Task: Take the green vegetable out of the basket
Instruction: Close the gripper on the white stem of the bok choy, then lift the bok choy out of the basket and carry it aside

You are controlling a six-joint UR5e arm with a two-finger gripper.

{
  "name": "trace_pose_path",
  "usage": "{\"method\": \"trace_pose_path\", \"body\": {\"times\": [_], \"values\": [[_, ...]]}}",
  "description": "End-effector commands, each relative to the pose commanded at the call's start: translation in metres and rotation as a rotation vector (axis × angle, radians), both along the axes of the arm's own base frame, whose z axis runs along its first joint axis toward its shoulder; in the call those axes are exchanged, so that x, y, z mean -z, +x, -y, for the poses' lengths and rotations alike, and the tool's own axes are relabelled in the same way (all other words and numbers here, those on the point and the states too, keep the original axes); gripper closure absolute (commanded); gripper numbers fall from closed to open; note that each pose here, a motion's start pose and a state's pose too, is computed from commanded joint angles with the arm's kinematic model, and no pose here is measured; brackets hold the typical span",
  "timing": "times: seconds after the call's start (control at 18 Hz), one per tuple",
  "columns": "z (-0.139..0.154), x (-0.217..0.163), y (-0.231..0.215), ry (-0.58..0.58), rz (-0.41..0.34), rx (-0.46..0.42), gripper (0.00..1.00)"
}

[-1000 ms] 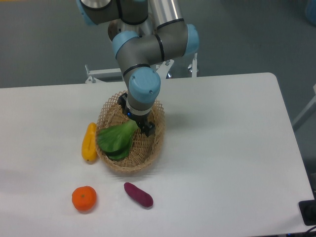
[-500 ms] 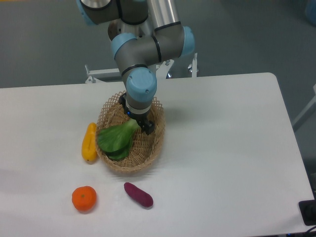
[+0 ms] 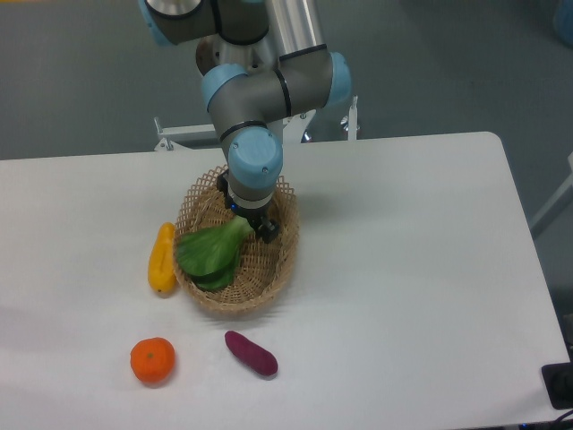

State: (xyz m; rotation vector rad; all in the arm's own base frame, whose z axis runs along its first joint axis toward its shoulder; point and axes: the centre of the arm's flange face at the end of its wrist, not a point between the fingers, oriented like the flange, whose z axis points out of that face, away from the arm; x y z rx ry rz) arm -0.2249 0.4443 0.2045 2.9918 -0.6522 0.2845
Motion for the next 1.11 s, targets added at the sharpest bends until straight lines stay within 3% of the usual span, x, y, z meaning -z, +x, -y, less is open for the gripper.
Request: {"method": "trace_pose_path", "body": {"times": [0.06, 0.61, 1.11], "values": [[-0.002, -0.004, -0.001, 0.009, -0.004, -0.001, 1.0], [-0.012, -0.032, -0.018, 0.059, -0.02, -0.018, 1.0], [-0.032, -0.117, -0.087, 0.086, -0.044, -0.089, 1.0]]}}
